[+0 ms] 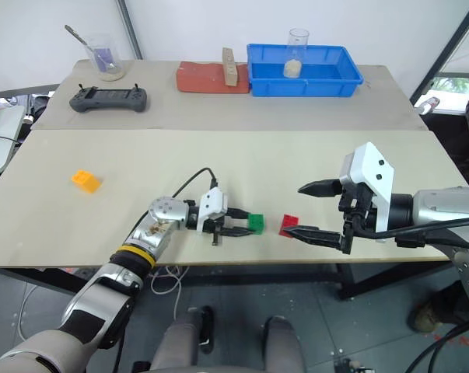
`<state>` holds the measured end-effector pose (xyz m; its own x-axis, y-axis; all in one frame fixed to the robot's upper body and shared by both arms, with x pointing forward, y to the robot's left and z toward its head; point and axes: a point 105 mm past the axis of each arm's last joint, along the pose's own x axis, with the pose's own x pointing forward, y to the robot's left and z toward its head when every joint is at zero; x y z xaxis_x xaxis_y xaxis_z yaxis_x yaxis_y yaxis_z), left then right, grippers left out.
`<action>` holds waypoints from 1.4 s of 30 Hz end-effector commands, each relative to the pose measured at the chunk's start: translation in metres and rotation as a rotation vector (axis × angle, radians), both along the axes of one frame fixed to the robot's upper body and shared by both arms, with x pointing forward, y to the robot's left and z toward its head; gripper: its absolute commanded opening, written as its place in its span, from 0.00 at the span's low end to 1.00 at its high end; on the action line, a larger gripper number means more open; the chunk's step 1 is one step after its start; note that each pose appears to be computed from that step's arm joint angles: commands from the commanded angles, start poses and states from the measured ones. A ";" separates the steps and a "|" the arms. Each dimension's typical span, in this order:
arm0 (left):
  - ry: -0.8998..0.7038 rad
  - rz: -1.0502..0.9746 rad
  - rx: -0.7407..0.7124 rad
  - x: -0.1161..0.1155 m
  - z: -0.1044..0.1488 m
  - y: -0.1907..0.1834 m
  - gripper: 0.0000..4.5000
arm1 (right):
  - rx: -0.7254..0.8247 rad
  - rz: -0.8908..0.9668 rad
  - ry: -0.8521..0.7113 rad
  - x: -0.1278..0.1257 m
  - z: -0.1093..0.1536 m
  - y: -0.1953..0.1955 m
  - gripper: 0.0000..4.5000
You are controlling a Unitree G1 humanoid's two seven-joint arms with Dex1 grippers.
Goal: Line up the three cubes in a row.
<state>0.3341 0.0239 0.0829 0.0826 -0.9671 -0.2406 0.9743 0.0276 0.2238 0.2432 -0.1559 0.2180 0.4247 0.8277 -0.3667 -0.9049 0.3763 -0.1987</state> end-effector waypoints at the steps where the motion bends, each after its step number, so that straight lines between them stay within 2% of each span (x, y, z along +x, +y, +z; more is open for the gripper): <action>1: -0.028 -0.007 0.005 0.003 0.005 -0.001 0.28 | 0.000 0.002 -0.060 -0.001 0.012 -0.001 1.00; 3: -0.034 -0.006 0.004 0.004 0.004 -0.002 0.52 | 0.000 0.001 -0.059 0.000 0.011 -0.001 1.00; 4: -0.036 -0.002 0.001 0.005 0.004 -0.003 0.59 | 0.001 0.001 -0.059 0.000 0.010 -0.001 1.00; 7: -0.043 0.011 -0.011 0.008 0.008 -0.002 0.92 | 0.001 0.004 -0.057 0.001 0.010 -0.001 1.00; 8: -0.044 0.016 -0.015 0.009 0.010 0.000 0.99 | -0.001 0.007 -0.057 0.001 0.009 -0.001 1.00; 14: -0.041 0.077 -0.066 0.001 0.021 0.022 0.99 | 0.007 0.036 -0.066 0.007 0.010 0.004 1.00; 18: -0.056 0.268 -0.125 -0.004 0.033 0.052 0.99 | 0.050 0.063 -0.088 0.015 0.016 0.014 1.00; 22: -0.098 0.614 -0.207 -0.004 0.044 0.098 0.99 | 0.118 0.101 -0.105 0.022 0.025 0.034 1.00; 26: -0.168 1.087 -0.289 -0.006 0.042 0.174 0.99 | 0.164 0.117 -0.137 0.032 0.032 0.053 1.00; 29: -0.223 1.395 -0.298 -0.016 0.038 0.228 0.99 | 0.187 0.142 -0.149 0.034 0.038 0.063 1.00; 32: -0.252 1.594 -0.279 -0.024 0.031 0.263 0.99 | 0.198 0.168 -0.152 0.035 0.041 0.069 1.00; 35: -0.254 1.689 -0.277 -0.024 0.028 0.281 0.99 | 0.198 0.187 -0.152 0.037 0.043 0.073 1.00; 42: -0.238 1.656 -0.249 -0.010 0.035 0.310 0.99 | 0.186 0.177 -0.157 0.042 0.042 0.071 1.00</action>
